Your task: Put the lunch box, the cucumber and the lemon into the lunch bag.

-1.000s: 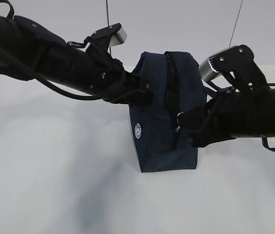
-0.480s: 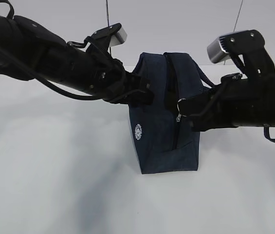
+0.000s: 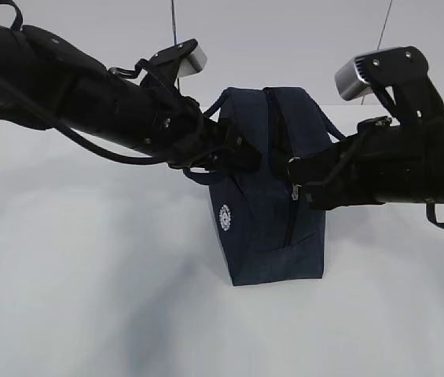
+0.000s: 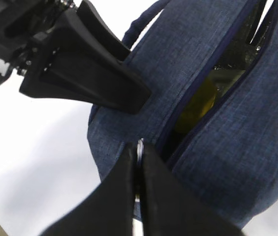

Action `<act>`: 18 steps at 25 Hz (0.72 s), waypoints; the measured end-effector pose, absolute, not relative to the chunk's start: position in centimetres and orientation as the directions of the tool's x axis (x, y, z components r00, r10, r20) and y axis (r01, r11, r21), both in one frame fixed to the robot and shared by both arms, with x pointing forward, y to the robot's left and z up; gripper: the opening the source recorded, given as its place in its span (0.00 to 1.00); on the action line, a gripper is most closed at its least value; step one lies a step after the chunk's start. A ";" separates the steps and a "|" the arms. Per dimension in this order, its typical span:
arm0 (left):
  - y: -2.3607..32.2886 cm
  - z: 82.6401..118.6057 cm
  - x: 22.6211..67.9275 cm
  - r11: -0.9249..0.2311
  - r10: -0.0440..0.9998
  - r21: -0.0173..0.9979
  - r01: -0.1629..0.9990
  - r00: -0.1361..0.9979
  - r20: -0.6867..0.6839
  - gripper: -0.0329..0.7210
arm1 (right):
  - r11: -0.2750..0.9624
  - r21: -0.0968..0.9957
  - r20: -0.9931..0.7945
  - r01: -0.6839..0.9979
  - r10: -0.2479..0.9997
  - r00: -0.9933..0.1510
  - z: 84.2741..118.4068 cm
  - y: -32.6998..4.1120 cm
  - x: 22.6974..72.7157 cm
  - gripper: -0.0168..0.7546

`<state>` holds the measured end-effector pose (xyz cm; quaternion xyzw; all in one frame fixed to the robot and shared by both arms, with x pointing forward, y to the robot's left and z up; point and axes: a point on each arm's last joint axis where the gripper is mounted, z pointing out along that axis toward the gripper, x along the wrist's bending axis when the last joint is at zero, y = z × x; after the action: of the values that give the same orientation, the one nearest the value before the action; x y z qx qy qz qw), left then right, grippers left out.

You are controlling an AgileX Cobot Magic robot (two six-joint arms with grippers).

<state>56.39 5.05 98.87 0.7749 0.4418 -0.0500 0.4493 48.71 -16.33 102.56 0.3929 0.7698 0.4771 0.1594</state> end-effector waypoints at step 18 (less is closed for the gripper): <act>7.6 103.4 54.5 -0.197 0.569 0.687 0.700 0.652 -0.501 0.63 | 0.233 0.862 0.129 0.451 0.758 -0.639 102.7 -16.3 48.8 0.02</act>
<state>54.46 7.62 103.41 0.7707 0.4116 -0.0677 0.4818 48.76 -16.32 102.67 0.3934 0.7685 0.4783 0.1607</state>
